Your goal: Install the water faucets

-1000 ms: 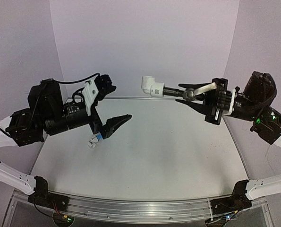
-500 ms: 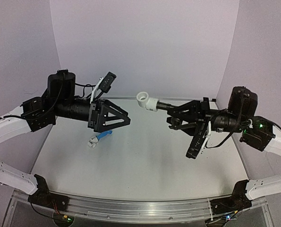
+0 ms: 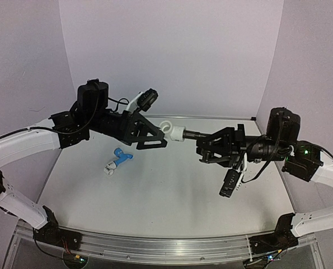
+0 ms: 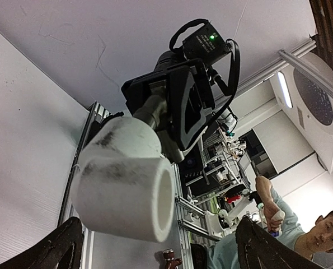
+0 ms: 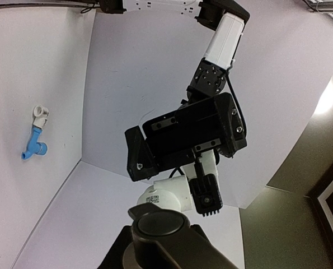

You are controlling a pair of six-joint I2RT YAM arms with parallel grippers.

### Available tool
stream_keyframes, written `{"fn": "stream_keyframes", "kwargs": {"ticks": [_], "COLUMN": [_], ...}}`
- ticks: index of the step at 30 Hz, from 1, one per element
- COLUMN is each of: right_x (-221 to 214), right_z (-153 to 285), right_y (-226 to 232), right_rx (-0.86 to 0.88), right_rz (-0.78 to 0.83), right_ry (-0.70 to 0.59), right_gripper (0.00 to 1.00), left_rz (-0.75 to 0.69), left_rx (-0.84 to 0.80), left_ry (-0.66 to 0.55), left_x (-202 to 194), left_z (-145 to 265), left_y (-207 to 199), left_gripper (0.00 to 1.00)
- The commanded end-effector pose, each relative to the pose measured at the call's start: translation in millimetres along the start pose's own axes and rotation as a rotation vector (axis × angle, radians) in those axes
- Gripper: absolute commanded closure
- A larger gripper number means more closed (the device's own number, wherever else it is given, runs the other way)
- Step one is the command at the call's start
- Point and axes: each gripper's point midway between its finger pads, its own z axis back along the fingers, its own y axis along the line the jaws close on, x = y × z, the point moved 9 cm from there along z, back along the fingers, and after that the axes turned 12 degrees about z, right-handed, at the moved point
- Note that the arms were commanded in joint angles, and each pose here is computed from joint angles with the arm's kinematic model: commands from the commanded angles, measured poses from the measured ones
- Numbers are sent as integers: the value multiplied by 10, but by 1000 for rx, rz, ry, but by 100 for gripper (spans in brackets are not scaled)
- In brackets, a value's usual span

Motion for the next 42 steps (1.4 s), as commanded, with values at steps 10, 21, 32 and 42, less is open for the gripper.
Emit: {"fn": "stream_keyframes", "kwargs": {"ticks": [10,21,32,42], "right_x": [-37,-50,-58,-94], "right_z": [-70,-90,-79,-31], "right_y": [-90,-107,-175,-571], "right_rx": [-85,-88,-130,-250], "right_rz": [159,131,-61,-734], "right_ry": [-5,-3,-12,-114], "right_gripper": [100,100,100,100], "left_rz": [-13,-25,-217,-526], "left_rx": [-94,-110,-78,59], "left_ry": [46,58,-48,-119], "left_x": [214,216,163,116], "left_z": [-100,-120,5,160], "left_y": [-109,-74,-236,-427], "left_gripper": [16,39,57,59]}}
